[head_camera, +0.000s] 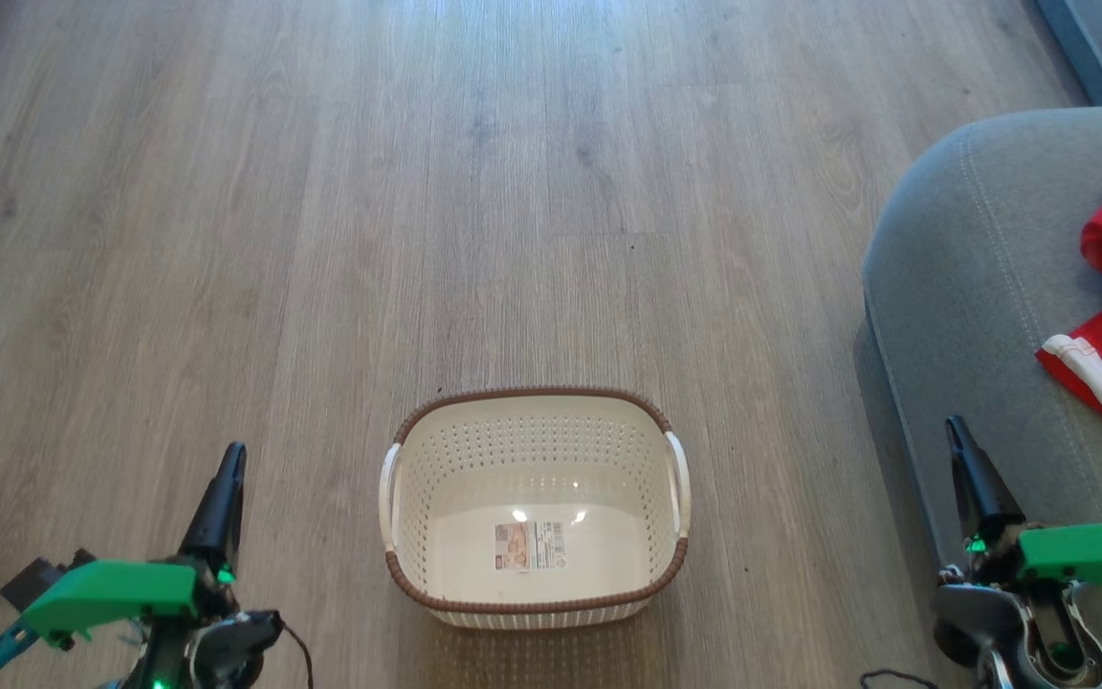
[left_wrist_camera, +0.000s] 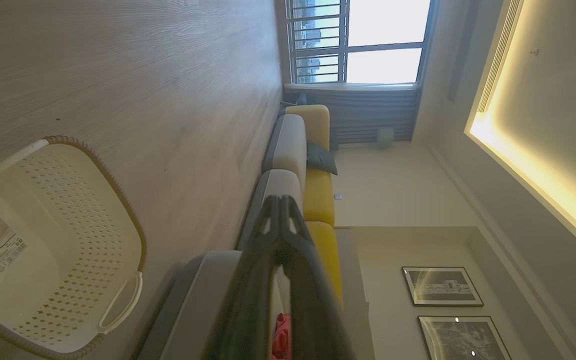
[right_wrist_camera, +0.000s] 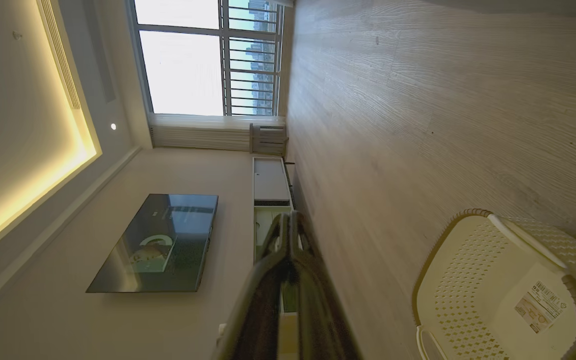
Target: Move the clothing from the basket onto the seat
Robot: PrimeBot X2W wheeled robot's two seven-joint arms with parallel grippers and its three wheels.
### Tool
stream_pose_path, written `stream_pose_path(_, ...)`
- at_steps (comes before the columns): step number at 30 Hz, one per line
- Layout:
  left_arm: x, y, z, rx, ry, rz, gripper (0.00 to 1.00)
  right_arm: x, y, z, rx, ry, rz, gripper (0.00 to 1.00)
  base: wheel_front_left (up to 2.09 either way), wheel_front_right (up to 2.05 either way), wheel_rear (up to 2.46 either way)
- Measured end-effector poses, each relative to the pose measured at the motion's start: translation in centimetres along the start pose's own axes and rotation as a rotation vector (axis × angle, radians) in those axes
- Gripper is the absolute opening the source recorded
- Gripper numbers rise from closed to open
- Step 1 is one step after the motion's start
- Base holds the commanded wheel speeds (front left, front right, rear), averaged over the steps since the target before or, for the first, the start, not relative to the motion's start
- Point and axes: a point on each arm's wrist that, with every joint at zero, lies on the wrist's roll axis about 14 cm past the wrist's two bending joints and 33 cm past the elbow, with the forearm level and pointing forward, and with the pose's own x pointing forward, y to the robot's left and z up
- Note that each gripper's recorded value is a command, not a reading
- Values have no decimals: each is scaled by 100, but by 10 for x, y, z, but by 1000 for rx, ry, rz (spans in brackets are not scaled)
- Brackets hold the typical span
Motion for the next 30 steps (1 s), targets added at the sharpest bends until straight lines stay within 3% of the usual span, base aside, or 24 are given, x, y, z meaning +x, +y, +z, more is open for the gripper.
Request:
stream_pose_path(5,2,-6,1,-38,0,-23,0,0,2,0,44,1,9,0,0,0,0)
stream_pose_path(30,2,-7,2,-39,-3,-27,0,0,2,-1,45,1,9,0,0,0,0)
